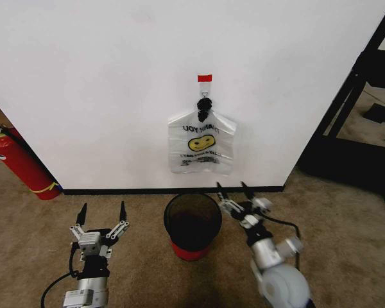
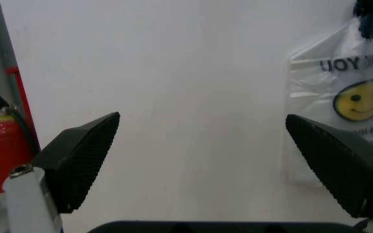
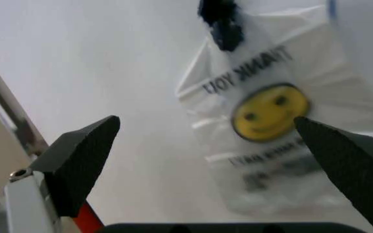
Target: Pick up the garbage bag from the wall and place it over the trash bin.
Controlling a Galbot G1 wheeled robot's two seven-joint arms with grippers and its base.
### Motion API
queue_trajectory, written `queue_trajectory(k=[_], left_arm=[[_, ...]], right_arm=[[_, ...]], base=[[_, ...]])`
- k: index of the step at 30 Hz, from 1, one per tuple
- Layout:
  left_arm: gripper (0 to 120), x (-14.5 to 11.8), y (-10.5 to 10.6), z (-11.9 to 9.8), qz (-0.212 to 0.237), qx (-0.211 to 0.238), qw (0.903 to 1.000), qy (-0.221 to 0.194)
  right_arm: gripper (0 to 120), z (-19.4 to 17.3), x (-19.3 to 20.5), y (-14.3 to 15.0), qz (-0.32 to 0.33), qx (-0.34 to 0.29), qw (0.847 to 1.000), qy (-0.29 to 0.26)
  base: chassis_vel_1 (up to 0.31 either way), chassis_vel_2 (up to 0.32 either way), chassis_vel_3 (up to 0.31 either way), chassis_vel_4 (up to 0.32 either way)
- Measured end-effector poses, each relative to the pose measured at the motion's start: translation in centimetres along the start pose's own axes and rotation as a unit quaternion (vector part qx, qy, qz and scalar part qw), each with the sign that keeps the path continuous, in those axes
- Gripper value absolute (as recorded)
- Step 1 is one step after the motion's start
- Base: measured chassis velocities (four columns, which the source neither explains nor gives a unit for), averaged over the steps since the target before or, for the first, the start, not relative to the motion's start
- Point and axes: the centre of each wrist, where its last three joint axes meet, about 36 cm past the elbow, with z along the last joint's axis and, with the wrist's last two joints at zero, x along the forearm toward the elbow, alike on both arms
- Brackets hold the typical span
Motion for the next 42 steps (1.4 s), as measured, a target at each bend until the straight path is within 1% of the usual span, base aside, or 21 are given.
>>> queue_trajectory(k=[1,2,4,8,9,12,16,17,21,24,31,42], left_arm=[[100,0.0,0.0,0.0,0.0,0.0,1.0,0.0],[100,0.1,0.0,-0.1,0.003,-0.008,1.0,-0.004],[100,0.2,-0.1,-0.4,0.004,-0.013,0.9999,-0.007],[100,0.6,-0.3,-1.0,0.003,-0.016,0.9998,-0.011],[100,0.6,-0.3,-1.0,0.003,-0.016,0.9998,-0.011],[100,0.9,-0.2,-1.3,-0.001,-0.017,0.9998,-0.011],[100,0.9,-0.2,-1.4,-0.002,-0.017,0.9998,-0.013],[100,0.9,-0.2,-1.4,-0.002,-0.017,0.9998,-0.013],[100,0.7,-0.4,-1.5,-0.005,-0.015,0.9998,-0.015],[100,0.7,-0.5,-1.4,-0.006,-0.013,0.9998,-0.014],[100,0.6,-0.4,-1.4,-0.005,-0.014,0.9998,-0.015],[100,0.4,-0.3,-2.0,-0.006,-0.012,0.9997,-0.02]], right_arm=[[100,0.0,0.0,0.0,0.0,0.0,1.0,0.0],[100,0.0,-2.4,-0.5,-0.014,-0.024,1.0,-0.002],[100,0.0,-5.1,-1.2,-0.029,-0.057,0.998,-0.005],[100,-0.5,-9.2,-3.1,-0.041,-0.123,0.992,-0.013],[100,-0.5,-9.2,-3.1,-0.041,-0.123,0.992,-0.013],[100,-1.1,-12.0,-4.7,-0.049,-0.154,0.987,-0.021],[100,-1.8,-14.8,-5.8,-0.066,-0.172,0.983,-0.022],[100,-1.8,-14.8,-5.8,-0.066,-0.172,0.983,-0.022],[100,-1.8,-17.1,-5.9,-0.078,-0.177,0.981,-0.018],[100,-1.6,-18.1,-6.1,-0.077,-0.178,0.981,-0.016],[100,-1.2,-19.4,-7.2,-0.068,-0.181,0.981,-0.018],[100,-0.8,-21.1,-6.6,-0.071,-0.187,0.98,-0.015]], base=[[0.0,0.0,0.0,0.0],[0.0,0.0,0.0,0.0],[0.0,0.0,0.0,0.0],[0.0,0.0,0.0,0.0],[0.0,0.0,0.0,0.0],[0.0,0.0,0.0,0.0],[0.0,0.0,0.0,0.0],[0.0,0.0,0.0,0.0],[0.0,0.0,0.0,0.0],[0.0,0.0,0.0,0.0],[0.0,0.0,0.0,0.0],[0.0,0.0,0.0,0.0]])
